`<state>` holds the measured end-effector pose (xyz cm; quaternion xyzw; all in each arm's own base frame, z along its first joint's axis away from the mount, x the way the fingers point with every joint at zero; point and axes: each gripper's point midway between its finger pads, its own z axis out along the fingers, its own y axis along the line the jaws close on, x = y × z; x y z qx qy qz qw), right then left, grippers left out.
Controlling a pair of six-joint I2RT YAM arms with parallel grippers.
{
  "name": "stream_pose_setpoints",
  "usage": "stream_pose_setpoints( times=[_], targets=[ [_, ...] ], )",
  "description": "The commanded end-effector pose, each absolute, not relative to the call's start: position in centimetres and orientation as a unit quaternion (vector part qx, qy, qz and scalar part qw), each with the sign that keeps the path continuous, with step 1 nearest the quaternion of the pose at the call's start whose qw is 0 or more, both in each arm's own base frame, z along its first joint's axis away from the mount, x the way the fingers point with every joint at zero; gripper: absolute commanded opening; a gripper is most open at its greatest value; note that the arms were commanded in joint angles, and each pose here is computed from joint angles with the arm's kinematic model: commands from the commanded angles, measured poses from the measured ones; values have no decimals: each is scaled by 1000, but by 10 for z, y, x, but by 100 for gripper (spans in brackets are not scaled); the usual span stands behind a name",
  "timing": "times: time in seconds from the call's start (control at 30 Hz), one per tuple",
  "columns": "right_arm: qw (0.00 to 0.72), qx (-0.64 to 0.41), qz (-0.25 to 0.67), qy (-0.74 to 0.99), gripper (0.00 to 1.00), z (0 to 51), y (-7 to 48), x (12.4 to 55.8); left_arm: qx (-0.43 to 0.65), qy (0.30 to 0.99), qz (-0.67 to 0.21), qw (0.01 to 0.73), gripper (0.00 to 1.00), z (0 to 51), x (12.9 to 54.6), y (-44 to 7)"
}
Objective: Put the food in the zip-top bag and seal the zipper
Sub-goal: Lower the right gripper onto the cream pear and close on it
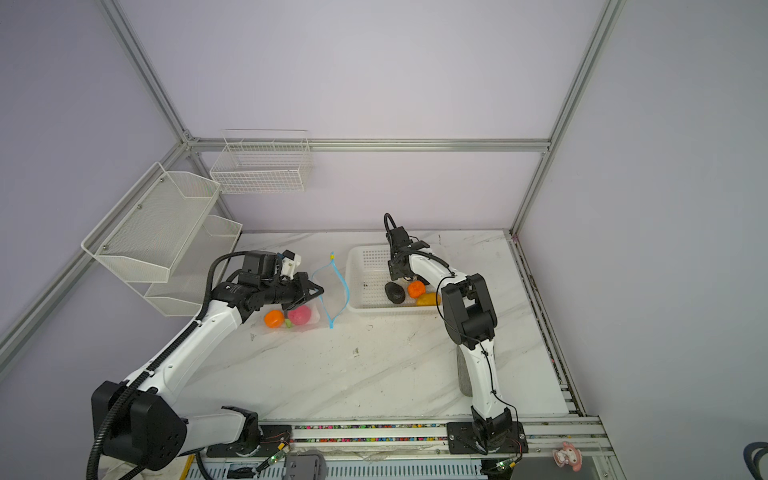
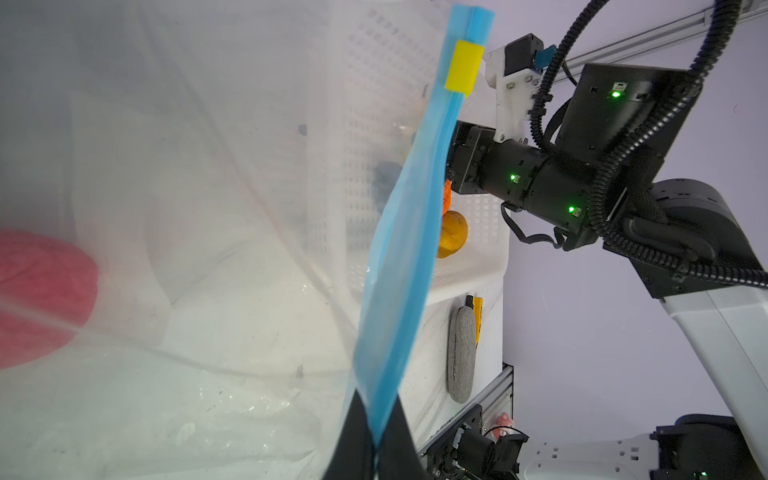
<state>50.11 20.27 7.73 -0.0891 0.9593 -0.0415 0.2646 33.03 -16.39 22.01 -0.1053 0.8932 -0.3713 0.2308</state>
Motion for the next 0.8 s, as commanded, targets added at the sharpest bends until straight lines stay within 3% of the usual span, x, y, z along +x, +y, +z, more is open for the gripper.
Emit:
stream_pose_setpoints(
  times=[0.0,0.3,0.77],
  targets=[
    [259,-94,-39,960,79,72,204,505,-100,890,-383,228,0,216,330,-170],
    [260,-91,-20,961,67,68,210,509,-99,889,-385,227,0,216,330,-170],
    [274,-71,11,959,60,77,217,509,-98,890,-382,230,0,216,333,-170]
  ],
)
